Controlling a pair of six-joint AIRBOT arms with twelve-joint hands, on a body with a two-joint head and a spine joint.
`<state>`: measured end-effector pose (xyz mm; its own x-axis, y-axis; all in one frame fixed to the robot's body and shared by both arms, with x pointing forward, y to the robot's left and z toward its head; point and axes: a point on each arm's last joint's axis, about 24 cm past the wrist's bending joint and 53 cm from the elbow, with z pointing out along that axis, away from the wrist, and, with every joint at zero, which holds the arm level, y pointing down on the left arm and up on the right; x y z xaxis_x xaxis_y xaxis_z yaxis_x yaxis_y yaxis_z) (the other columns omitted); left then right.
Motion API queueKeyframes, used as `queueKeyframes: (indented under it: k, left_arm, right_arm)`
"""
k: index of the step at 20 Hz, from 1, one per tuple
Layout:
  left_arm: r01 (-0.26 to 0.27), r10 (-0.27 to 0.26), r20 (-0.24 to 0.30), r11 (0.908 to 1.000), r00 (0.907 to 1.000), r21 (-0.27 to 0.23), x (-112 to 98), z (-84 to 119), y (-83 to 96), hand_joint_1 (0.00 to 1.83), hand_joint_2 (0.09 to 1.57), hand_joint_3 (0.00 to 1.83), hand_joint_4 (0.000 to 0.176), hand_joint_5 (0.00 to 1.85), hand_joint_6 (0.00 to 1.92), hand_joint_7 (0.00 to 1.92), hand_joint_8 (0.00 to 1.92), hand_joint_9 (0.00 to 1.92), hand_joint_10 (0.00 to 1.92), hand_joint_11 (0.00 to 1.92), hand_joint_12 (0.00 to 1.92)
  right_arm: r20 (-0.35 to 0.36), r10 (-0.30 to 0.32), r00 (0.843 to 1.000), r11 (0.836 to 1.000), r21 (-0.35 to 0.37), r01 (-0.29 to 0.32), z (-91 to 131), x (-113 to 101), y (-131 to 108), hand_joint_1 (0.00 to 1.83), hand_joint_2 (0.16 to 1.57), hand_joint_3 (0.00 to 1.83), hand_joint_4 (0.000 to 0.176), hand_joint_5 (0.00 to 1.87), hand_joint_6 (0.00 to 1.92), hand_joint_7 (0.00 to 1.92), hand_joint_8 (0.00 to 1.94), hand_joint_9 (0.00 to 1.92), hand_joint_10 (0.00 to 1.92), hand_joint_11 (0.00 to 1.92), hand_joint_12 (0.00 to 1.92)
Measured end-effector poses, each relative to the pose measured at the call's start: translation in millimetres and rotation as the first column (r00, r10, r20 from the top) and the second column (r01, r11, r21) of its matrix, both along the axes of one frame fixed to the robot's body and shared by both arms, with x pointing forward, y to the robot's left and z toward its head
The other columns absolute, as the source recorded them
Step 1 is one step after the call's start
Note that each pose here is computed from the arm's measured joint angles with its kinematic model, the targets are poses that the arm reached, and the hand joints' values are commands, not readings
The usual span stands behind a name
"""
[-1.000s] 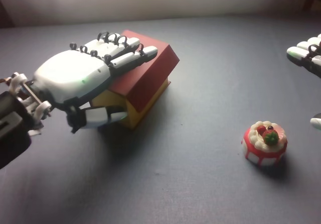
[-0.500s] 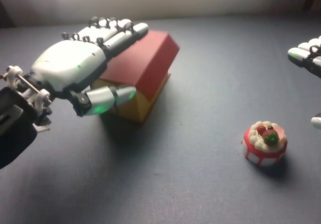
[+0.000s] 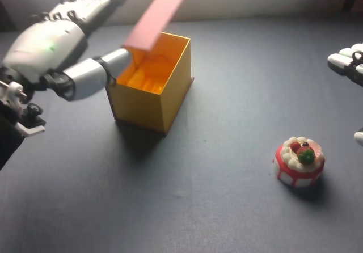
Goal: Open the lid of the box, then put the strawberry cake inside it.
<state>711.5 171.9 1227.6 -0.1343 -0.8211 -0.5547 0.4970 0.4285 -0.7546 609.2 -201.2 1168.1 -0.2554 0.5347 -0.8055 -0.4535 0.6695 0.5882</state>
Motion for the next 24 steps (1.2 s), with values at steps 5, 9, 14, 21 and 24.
queueKeyframes:
  k: [5,9,14,21,24]
  left_arm:
    - [-0.081,0.081,0.0,0.9935,0.9967,-0.08,11,8,30.3,0.28,1.43,0.0,0.088,0.0,0.0,0.0,0.0,0.0,0.0,0.0,0.0]
    - [-0.174,0.167,-0.066,0.9794,0.9836,-0.103,17,-10,65.0,0.44,1.41,0.0,0.082,0.0,0.0,0.0,0.0,0.0,0.0,0.0,0.0]
    - [-0.207,0.202,-0.076,0.9756,0.9765,-0.073,11,-15,85.8,0.64,1.34,0.0,0.132,0.0,0.0,0.0,0.0,0.0,0.0,0.0,0.0]
    - [-0.031,0.031,-0.003,0.9945,0.9995,0.1,-24,-11,40.4,0.92,1.31,0.01,0.156,0.0,0.0,0.0,0.0,0.0,0.0,0.0,0.5]
    - [0.058,-0.059,0.002,0.9807,0.9982,0.187,-42,-15,18.4,0.85,1.38,0.02,0.118,0.0,0.0,0.0,0.0,0.0,0.0,0.0,0.0]
  right_arm:
    - [-0.004,-0.005,1.0,1.0,0.003,0.005,-1,1,-1,0.57,1.35,0.0,0.0,0.0,0.0,0.0,0.0,0.0,0.0,0.0,0.0]
    - [-0.007,-0.005,1.0,1.0,0.006,0.005,-2,1,-1,0.57,1.35,0.0,0.0,0.0,0.0,0.0,0.0,0.0,0.0,0.0,0.0]
    - [-0.016,0.029,0.999,0.999,0.019,-0.029,-4,-3,8,0.58,1.33,0.0,0.0,0.0,0.0,0.0,0.0,0.0,0.0,0.0,0.0]
    - [-0.048,0.142,0.989,0.99,0.032,-0.141,-11,-12,35,0.7,1.21,0.0,0.0,0.0,0.0,0.0,0.0,0.0,0.0,0.0,0.0]
    - [-0.087,0.18,0.98,0.984,0.026,-0.179,-24,-8,48,0.79,1.17,0.0,0.0,0.0,0.0,0.01,0.0,0.05,0.02,0.03,0.02]
